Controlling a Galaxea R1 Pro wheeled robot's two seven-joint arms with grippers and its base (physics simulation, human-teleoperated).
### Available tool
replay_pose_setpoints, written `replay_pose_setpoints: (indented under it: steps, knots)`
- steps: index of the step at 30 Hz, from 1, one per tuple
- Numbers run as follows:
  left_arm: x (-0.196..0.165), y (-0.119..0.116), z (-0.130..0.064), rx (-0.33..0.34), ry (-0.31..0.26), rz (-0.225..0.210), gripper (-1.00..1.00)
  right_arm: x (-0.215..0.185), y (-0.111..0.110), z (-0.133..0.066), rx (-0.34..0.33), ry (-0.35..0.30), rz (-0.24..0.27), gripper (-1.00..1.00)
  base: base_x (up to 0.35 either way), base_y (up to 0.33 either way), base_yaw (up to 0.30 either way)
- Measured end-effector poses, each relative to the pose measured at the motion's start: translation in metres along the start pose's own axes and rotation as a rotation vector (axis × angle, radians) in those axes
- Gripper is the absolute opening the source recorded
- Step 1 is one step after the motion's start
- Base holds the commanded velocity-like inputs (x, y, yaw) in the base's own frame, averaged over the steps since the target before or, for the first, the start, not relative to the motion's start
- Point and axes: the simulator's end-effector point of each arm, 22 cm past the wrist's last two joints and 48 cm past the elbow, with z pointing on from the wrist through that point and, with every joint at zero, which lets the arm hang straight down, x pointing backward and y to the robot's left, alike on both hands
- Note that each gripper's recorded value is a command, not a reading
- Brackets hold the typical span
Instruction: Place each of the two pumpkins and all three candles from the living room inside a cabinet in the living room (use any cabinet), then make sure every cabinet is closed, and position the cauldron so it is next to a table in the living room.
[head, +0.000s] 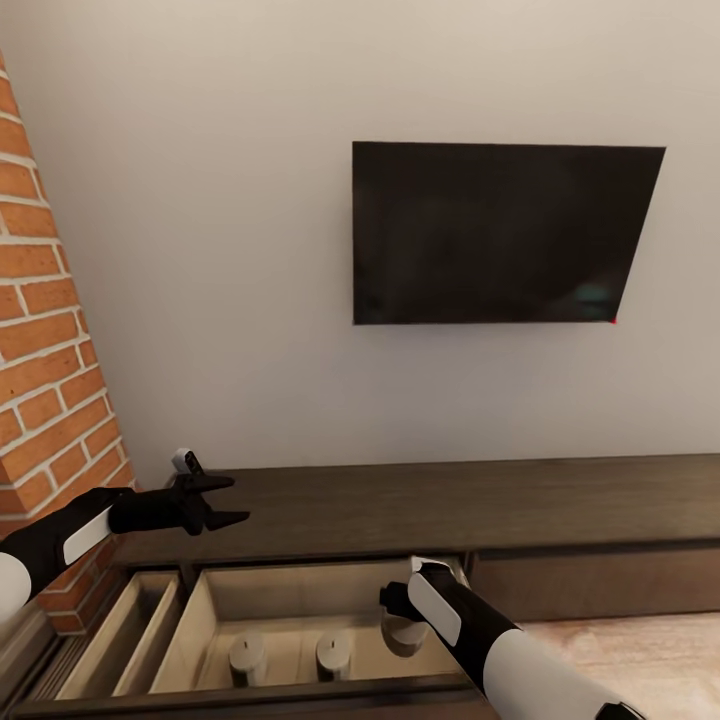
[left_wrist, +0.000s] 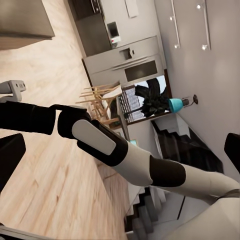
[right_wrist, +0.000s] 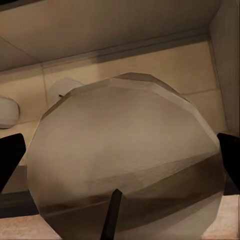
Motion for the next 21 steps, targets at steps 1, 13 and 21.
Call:
replay_pose_setpoints:
  steps: [1, 13, 21]
  knots:
    - [-0.0001, -0.0001, -0.0001, 0.0, 0.0, 0.0, 1.0, 0.0, 0.0003, 0.0, -0.001, 0.0, 0.001, -1.0, 0.124, -0.063, 0.0]
    - [-0.0003, -0.0002, -0.0003, 0.001, -0.001, 0.0, 1.0, -0.0001, -0.0001, 0.0001, 0.0, 0.0, 0.001, -1.0, 0.141, -0.077, 0.0]
    - [-0.0012, -0.0003, -0.0017, 0.0, -0.005, 0.0, 1.0, 0.0001, 0.0002, 0.0003, -0.001, 0.0, 0.002, -1.0, 0.01, -0.005, 0.0]
